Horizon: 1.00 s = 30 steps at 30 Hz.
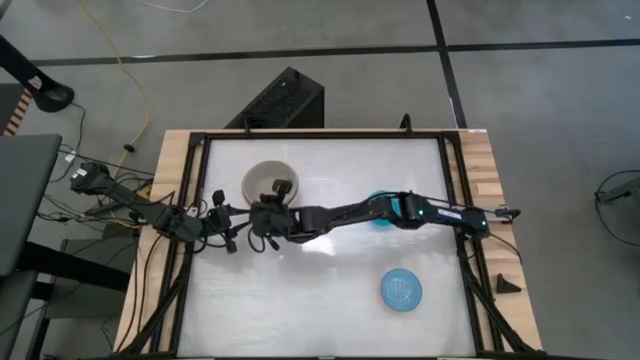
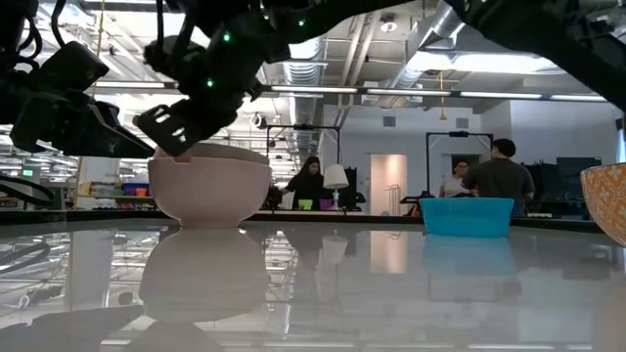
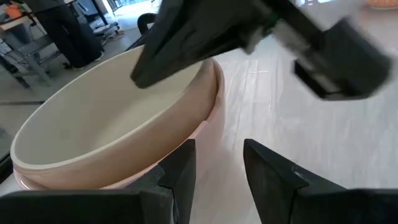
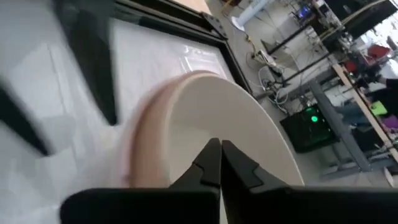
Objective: Nest bowls inside each other
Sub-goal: Stack the gray bowl into the light orange bowl, then stack the white and blue bowl into the gray bowl
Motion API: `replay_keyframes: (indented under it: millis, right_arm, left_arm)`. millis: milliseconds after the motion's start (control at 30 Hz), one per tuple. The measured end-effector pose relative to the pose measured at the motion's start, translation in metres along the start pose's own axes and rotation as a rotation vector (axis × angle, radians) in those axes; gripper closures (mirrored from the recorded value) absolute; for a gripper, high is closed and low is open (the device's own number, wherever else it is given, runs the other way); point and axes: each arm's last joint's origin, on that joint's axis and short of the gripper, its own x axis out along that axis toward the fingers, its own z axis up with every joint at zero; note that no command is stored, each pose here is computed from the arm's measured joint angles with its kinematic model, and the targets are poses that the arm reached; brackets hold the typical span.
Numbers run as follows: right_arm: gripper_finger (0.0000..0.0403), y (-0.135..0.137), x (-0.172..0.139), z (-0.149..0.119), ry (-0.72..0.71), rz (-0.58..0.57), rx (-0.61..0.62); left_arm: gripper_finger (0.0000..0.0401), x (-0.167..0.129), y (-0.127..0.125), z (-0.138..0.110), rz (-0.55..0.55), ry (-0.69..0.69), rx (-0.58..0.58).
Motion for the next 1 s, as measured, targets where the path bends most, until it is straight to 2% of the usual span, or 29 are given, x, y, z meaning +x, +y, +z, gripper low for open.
replay_keyframes:
  millis: [233, 433, 533, 667, 833, 1000]
  right_arm:
    - [0.0348, -0.003, -0.008, 0.006, -0.016, -0.027, -0.005]
    - [0.0373, -0.005, -0.03, 0.022, -0.076, 0.003, 0.005]
    - [0.0384, 0.002, -0.033, 0.018, -0.062, 0.022, -0.047]
    - [0.0372, 0.0, -0.048, 0.013, 0.017, 0.062, -0.165]
    - [0.0345, -0.02, -0.083, 0.008, 0.149, 0.117, -0.227]
    - [0.0342, -0.057, -0.118, 0.001, 0.331, 0.299, -0.24]
  left_arm:
    - [0.0276, 0.0, 0.0, 0.0, 0.0, 0.0, 0.0]
    - [0.0276, 0.0, 0.0, 0.0, 0.0, 0.001, 0.001]
    - [0.0276, 0.0, 0.0, 0.0, 0.0, 0.001, 0.001]
    - [0.0276, 0.0, 0.0, 0.0, 0.0, 0.002, 0.001]
    - [0.0276, 0.0, 0.0, 0.0, 0.0, 0.001, 0.001]
    - [0.0276, 0.0, 0.0, 0.0, 0.0, 0.001, 0.001]
